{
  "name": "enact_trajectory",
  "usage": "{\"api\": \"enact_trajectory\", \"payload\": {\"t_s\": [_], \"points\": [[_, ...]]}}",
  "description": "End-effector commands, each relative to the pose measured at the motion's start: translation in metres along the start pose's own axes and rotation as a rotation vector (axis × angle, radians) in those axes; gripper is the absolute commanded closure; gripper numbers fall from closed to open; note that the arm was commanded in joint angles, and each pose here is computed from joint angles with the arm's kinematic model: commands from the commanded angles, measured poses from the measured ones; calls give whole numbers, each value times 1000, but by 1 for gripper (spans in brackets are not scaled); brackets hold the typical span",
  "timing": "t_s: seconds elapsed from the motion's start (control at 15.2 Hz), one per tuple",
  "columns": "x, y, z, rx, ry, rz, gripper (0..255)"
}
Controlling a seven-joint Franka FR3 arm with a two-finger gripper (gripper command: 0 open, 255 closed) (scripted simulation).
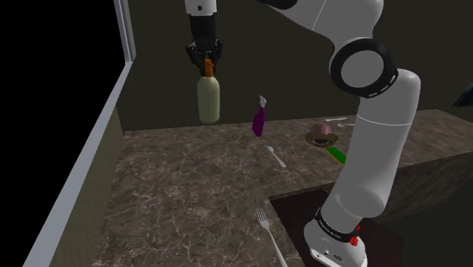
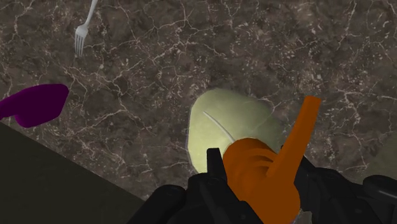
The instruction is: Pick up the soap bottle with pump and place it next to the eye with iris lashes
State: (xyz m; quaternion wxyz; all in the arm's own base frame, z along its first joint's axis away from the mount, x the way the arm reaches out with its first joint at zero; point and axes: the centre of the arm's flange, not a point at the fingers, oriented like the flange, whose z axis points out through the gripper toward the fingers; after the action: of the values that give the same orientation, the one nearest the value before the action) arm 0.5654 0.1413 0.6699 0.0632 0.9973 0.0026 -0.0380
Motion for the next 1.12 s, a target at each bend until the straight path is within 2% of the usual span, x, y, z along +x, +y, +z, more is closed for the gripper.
{"api": "enact_trajectory", "payload": {"t_s": [0.0,0.53,1.06], "points": [[-2,1,-10,0,0,0,255],[-5,6,-49,0,0,0,255],[-42,104,-34,0,0,0,255]]}}
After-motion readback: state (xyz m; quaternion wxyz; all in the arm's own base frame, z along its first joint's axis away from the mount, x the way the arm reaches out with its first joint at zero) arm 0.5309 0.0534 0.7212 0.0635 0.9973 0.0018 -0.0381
